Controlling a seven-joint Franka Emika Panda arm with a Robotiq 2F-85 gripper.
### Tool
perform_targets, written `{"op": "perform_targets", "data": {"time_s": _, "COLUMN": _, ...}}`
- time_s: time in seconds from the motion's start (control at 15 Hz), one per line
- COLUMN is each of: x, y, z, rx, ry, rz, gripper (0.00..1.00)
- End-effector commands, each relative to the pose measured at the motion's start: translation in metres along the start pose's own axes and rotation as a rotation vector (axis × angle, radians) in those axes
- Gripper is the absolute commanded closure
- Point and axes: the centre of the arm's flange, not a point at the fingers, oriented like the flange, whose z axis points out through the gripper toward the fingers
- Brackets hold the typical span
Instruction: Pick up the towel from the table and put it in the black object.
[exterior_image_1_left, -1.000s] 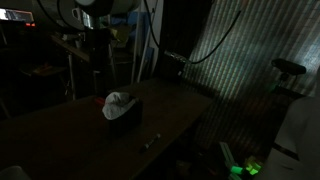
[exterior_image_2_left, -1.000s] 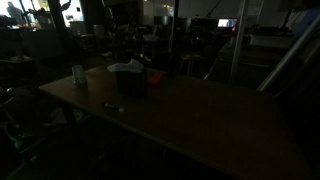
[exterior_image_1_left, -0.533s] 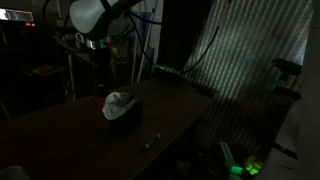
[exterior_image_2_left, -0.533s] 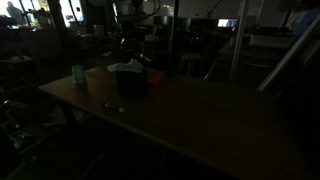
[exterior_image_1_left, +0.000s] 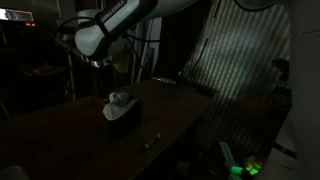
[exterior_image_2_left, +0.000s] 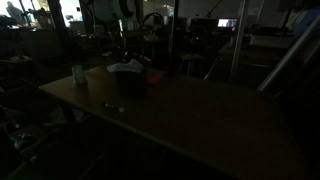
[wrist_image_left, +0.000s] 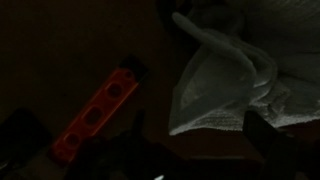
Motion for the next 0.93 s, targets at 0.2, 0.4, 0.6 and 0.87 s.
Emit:
{"op": "perform_targets", "data": {"time_s": 0.2, "x": 0.006, "y": 0.004, "z": 0.011, "rx": 0.044, "ry": -0.014, "rz": -0.014, "gripper": 0.32}}
{"op": "perform_targets", "data": {"time_s": 0.4, "x": 0.006, "y": 0.001, "z": 0.01, "rx": 0.05, "ry": -0.015, "rz": -0.018, "gripper": 0.58}}
{"op": "perform_targets", "data": {"time_s": 0.6, "x": 0.005, "y": -0.003, "z": 0.004, "rx": 0.049, "ry": -0.012, "rz": -0.025, "gripper": 0.8}}
{"op": "perform_targets", "data": {"time_s": 0.87, "x": 0.003, "y": -0.006, "z": -0.006, "rx": 0.045, "ry": -0.005, "rz": -0.026, "gripper": 1.0}}
